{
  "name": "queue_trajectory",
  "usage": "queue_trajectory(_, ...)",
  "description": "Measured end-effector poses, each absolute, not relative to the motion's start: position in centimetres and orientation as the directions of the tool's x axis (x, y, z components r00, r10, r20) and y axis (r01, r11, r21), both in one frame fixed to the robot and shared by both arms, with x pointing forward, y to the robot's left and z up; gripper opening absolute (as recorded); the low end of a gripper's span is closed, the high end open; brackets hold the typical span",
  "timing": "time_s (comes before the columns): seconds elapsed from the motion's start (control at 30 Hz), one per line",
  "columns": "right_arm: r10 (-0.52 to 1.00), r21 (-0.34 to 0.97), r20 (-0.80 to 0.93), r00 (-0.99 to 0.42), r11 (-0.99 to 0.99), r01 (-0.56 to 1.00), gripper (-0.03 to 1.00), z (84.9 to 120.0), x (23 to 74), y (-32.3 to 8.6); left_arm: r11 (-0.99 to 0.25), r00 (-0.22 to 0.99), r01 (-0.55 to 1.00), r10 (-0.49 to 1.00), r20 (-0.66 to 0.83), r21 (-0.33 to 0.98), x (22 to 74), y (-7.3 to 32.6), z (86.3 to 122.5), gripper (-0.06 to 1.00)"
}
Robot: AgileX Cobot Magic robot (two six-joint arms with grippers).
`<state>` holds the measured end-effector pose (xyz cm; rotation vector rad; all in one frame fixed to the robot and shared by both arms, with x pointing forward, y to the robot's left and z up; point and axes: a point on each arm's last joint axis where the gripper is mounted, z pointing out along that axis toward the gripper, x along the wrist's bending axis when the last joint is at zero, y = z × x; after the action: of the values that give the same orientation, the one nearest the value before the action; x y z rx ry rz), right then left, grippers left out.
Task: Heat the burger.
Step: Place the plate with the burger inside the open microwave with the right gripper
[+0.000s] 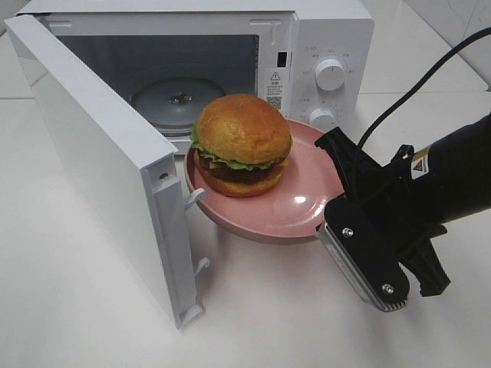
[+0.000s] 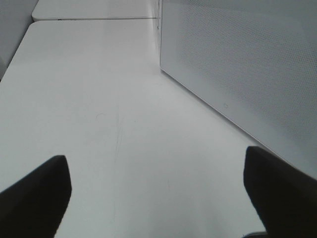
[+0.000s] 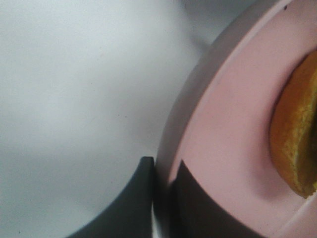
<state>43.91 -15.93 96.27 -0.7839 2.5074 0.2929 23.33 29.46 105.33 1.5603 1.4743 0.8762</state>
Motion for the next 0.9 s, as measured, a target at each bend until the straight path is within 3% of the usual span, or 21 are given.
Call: queue_trajectory(0.9, -0.48, 0.057, -0.514, -0.711, 0.808, -0.586, 0.04, 96.6, 47.8, -13.3, -0.001, 0.081, 0.442, 0.996, -0.039, 0.897, 23.3, 29.5, 105.3, 0.86)
